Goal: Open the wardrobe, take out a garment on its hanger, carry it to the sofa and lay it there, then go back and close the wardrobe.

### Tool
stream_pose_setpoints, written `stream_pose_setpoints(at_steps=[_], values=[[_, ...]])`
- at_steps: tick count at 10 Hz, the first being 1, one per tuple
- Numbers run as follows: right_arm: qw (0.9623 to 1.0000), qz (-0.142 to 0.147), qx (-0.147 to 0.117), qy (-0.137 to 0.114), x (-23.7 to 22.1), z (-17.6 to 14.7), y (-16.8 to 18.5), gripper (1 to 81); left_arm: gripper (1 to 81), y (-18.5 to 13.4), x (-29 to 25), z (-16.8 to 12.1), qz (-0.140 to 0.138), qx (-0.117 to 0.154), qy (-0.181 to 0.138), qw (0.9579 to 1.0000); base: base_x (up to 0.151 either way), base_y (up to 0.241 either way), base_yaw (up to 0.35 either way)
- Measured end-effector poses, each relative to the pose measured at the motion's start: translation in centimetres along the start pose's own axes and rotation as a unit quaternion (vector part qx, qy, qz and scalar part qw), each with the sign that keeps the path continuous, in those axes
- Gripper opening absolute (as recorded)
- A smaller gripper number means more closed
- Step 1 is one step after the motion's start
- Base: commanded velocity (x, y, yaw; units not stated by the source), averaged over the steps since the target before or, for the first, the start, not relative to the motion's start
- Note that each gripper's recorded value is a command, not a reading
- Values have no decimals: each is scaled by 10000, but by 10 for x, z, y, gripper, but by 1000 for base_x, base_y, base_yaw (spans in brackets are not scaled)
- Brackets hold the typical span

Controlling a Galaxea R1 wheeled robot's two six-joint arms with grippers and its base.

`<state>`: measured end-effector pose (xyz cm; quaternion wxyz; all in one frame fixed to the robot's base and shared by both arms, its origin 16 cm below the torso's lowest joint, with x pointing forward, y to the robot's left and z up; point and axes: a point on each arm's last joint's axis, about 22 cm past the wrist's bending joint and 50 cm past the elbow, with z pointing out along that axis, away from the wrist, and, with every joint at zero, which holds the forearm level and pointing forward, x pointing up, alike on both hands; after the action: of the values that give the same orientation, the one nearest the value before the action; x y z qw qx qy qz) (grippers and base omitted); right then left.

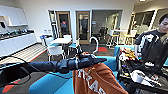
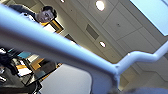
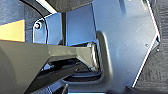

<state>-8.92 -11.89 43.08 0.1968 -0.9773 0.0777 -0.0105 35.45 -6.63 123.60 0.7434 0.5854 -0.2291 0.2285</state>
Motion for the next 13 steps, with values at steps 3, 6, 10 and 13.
stream_pose_setpoints(at_steps=[3,6,10,13], values=[[9993,147,-65,-351,-26,-5,3,811,10,-55,5,-11,-418,137,100,9990,93,0,0],[9992,154,-64,-353,-24,-5,3,811,10,-64,6,-14,-459,189,109,9987,93,0,0],[9992,154,-67,-355,-24,-5,3,811,10,-63,6,-14,-425,170,117,9989,93,0,0],[9994,137,-62,-325,-18,-4,2,811,10,-67,10,-19,-425,218,155,9987,0,0,0]])
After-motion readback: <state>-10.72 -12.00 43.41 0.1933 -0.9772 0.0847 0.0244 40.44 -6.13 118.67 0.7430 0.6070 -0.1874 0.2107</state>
